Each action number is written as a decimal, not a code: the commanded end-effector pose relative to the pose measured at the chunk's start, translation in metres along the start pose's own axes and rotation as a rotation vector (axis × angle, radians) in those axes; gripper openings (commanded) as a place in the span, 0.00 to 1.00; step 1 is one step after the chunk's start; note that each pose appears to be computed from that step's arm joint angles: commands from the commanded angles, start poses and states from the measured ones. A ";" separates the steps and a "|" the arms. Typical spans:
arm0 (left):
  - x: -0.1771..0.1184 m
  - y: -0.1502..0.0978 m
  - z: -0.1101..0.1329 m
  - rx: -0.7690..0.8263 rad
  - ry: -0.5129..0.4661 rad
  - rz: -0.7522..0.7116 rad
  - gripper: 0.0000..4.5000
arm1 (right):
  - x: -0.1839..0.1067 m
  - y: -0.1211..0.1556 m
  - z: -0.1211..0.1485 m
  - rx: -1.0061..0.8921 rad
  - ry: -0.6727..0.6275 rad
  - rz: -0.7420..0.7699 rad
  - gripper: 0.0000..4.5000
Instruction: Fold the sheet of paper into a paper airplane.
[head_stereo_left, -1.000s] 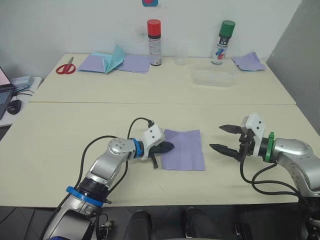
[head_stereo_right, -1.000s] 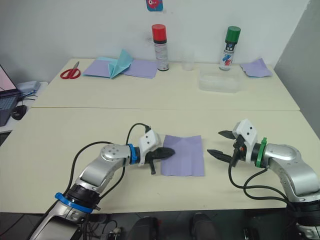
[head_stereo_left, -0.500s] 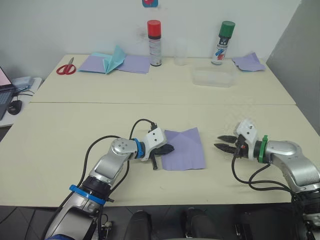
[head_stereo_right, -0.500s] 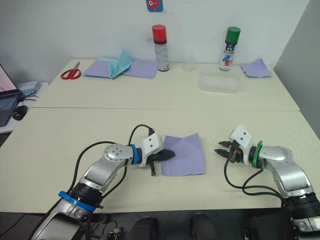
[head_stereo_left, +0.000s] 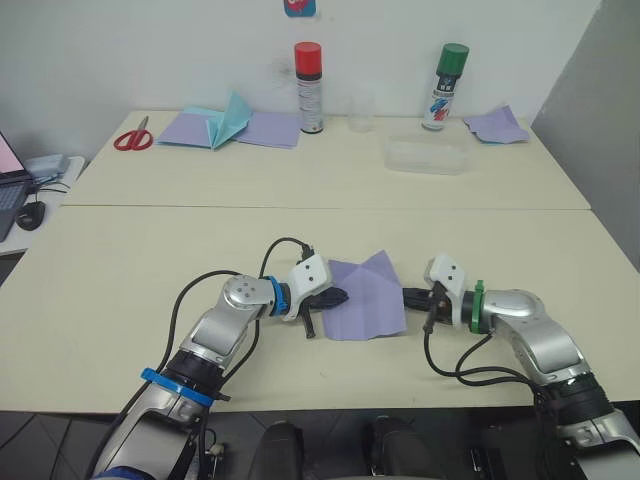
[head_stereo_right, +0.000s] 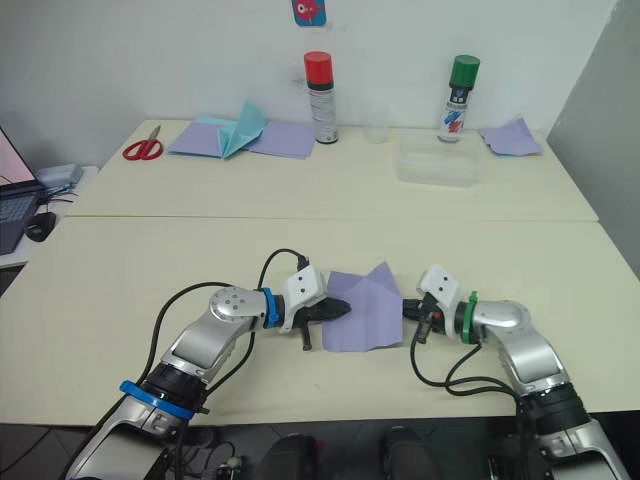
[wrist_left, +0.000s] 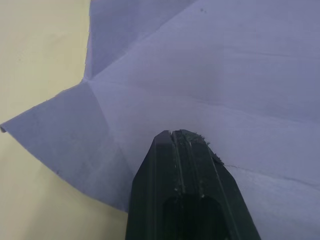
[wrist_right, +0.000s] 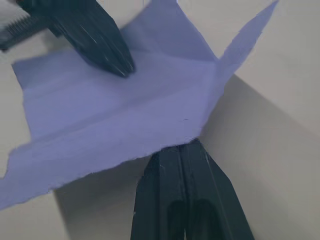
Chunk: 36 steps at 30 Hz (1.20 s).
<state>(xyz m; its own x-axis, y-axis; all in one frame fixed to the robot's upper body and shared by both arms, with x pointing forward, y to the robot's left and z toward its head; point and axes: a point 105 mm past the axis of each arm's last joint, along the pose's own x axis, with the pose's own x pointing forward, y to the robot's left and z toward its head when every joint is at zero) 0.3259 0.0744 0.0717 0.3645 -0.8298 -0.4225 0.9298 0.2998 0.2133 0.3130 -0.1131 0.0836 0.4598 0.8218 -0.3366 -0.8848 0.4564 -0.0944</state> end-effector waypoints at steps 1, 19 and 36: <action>0.001 -0.001 -0.010 -0.015 0.041 0.000 0.00 | 0.001 -0.004 0.030 0.003 -0.115 -0.007 0.01; -0.013 0.000 -0.020 -0.030 0.075 0.024 0.00 | 0.056 0.025 0.026 0.026 -0.108 0.092 0.01; -0.063 0.024 0.022 -0.033 -0.004 0.193 0.00 | 0.074 0.033 0.005 -0.051 -0.008 0.134 0.01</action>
<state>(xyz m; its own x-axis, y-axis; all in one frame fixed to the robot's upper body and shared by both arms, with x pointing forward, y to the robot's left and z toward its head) 0.3225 0.1354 0.0893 0.5148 -0.7114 -0.4783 0.8554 0.4636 0.2311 0.3209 -0.0395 0.0649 0.3680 0.8739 -0.3175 -0.9295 0.3549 -0.1003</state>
